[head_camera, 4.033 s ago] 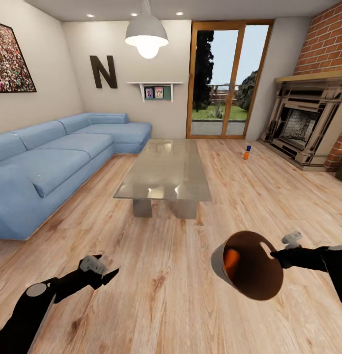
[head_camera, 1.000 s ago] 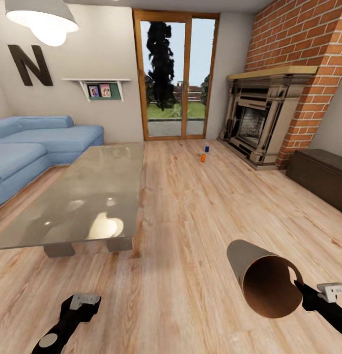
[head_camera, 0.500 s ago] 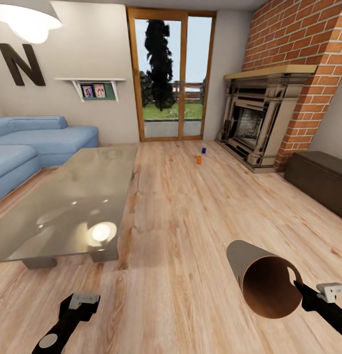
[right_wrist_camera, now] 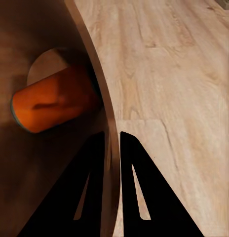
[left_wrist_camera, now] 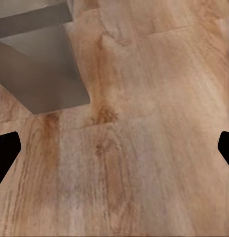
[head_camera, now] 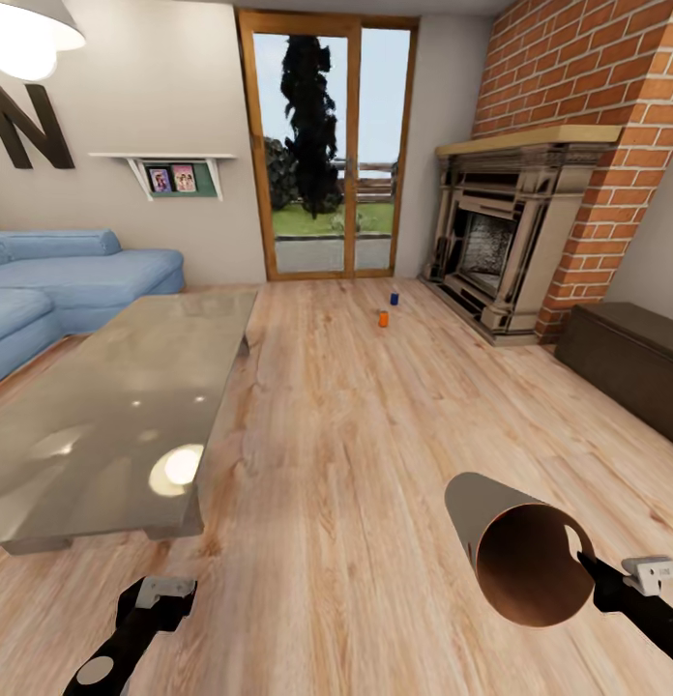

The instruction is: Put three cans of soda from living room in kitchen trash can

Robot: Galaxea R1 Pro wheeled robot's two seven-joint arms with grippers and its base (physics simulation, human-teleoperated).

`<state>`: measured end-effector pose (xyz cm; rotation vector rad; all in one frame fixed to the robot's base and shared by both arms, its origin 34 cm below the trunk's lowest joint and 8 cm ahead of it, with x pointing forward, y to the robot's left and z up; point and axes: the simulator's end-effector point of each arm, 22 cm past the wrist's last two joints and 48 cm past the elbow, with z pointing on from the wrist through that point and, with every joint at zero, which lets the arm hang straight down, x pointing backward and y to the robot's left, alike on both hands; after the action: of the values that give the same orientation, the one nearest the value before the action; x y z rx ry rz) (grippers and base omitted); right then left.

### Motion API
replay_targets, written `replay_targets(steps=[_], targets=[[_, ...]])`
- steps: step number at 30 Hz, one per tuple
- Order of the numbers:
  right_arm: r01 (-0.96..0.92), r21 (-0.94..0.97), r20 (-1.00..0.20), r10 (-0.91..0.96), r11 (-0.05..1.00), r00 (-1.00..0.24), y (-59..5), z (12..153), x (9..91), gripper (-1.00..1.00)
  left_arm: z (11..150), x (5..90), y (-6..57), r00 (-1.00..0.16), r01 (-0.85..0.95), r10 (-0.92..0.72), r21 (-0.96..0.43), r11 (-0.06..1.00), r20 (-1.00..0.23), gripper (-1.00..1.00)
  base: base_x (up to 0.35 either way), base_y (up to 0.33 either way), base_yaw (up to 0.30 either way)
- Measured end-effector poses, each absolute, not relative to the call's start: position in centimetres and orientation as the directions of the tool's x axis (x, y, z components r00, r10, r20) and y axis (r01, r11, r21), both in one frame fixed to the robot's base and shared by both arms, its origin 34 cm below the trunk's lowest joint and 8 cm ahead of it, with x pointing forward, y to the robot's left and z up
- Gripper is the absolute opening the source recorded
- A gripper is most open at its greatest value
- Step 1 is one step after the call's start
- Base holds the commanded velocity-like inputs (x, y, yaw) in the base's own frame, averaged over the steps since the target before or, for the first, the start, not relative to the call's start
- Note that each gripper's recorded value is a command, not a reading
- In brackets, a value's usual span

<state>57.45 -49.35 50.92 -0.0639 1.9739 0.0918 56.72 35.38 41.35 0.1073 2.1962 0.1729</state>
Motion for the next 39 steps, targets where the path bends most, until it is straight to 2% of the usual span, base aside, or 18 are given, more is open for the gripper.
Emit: replay_targets(steps=[39], targets=[[-0.090, 0.031, -0.919, -0.007, 0.995, -0.393, -49.32, 50.89, 57.45, -1.00, 41.35, 56.72, 35.38, -0.590, 0.014, 0.140, 0.164, 0.986, -0.795, 1.00, 0.244, -0.236, 0.000]])
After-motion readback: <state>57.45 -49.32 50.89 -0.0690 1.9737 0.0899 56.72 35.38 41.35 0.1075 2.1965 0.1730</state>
